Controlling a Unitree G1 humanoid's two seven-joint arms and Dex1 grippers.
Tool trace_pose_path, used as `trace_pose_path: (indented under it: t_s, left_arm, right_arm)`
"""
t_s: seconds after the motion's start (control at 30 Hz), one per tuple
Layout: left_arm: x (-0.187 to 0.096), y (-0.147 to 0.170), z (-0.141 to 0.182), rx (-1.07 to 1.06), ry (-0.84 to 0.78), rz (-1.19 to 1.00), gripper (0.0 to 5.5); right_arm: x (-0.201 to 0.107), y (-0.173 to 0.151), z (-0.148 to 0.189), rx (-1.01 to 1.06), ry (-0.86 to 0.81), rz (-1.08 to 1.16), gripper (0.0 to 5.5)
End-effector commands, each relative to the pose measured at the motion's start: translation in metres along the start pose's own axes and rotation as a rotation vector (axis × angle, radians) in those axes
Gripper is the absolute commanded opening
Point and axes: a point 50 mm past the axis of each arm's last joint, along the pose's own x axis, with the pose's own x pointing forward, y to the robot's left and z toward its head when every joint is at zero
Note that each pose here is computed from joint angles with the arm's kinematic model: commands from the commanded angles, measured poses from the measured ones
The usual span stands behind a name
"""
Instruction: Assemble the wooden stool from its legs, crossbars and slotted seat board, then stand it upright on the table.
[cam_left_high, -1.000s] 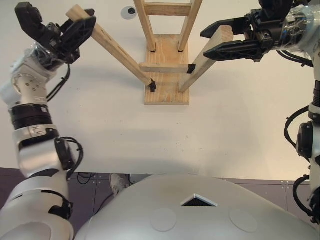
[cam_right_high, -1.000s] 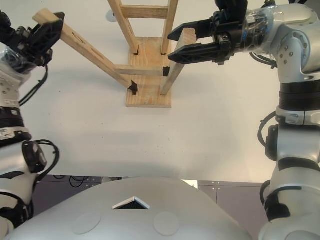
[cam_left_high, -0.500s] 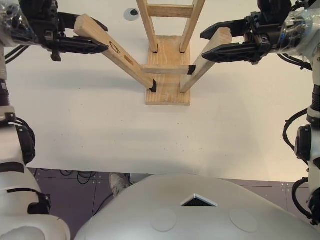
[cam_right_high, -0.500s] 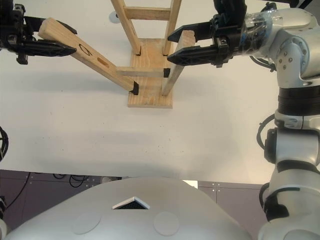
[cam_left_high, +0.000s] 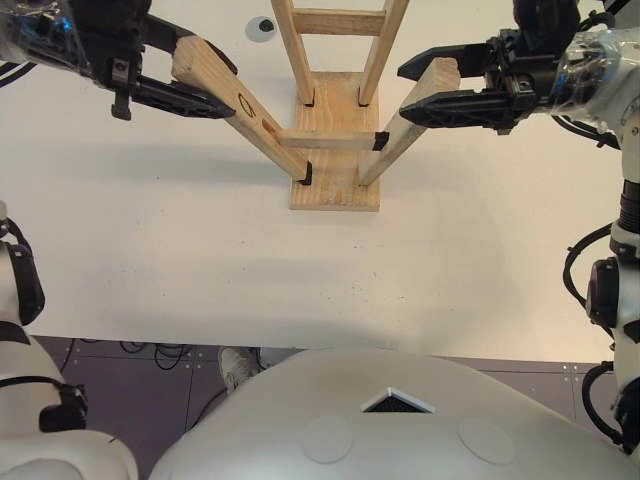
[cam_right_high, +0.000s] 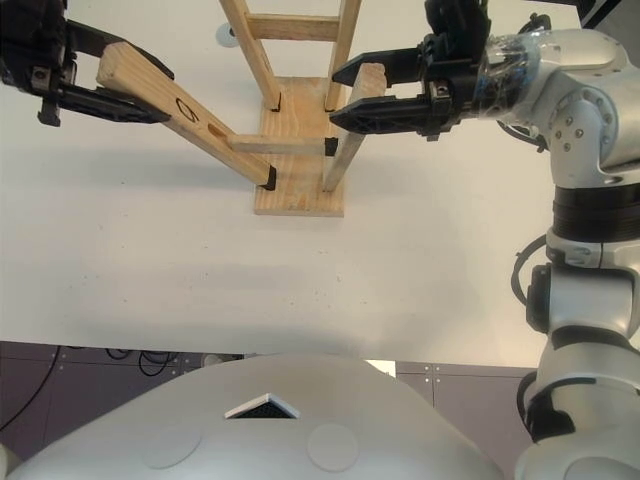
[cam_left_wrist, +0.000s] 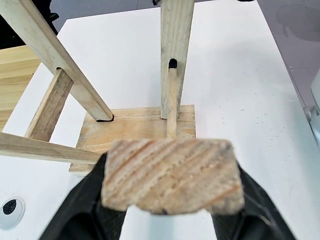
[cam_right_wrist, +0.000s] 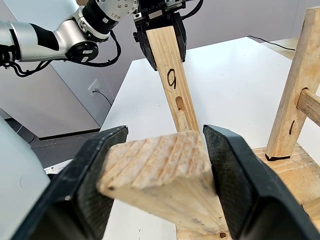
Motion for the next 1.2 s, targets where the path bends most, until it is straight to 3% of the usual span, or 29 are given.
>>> trace_pose_path:
  t_s: [0.03, 0.37, 0.5, 0.6, 0.7, 0.87, 1.03, 1.13, 1.2]
  left_arm:
    - [0.028, -0.008, -0.009, -0.046, 0.030, -0.069, 2.01]
    - [0.055, -0.011, 0.012, -0.028, 0.029, -0.047, 2.01]
    - [0.086, -0.037, -0.013, -0.057, 0.098, -0.125, 2.01]
    - [0.090, -0.034, -0.019, -0.010, 0.052, -0.072, 2.01]
    - [0.076, -0.016, -0.011, -0.039, -0.066, 0.027, 2.45]
    - [0.045, -0.012, 0.000, -0.011, -0.093, 0.078, 3.19]
    - [0.002, -0.019, 0.006, -0.014, -0.116, 0.158, 3.24]
    - [-0.031, -0.028, 0.011, -0.056, -0.247, 0.265, 3.24]
    - [-0.046, -0.033, 0.005, -0.138, -0.379, 0.392, 3.24]
  right_arm:
    - [0.009, 0.001, -0.015, 0.082, 0.023, 0.032, 2.56]
    - [0.015, 0.004, -0.015, 0.070, 0.027, 0.045, 2.56]
    - [0.028, 0.011, -0.032, 0.086, 0.068, 0.068, 2.55]
    - [0.034, 0.017, -0.041, 0.091, 0.082, 0.080, 2.53]
    - [0.034, 0.014, -0.038, 0.098, 0.049, 0.046, 2.93]
    - [0.029, 0.008, -0.023, 0.076, 0.009, 0.014, 3.78]
    - [0.015, 0.006, 0.000, 0.052, -0.079, -0.007, 3.98]
    - [-0.001, 0.019, 0.025, 0.033, -0.219, 0.018, 3.98]
    - [-0.025, 0.029, 0.051, 0.043, -0.434, 0.031, 3.98]
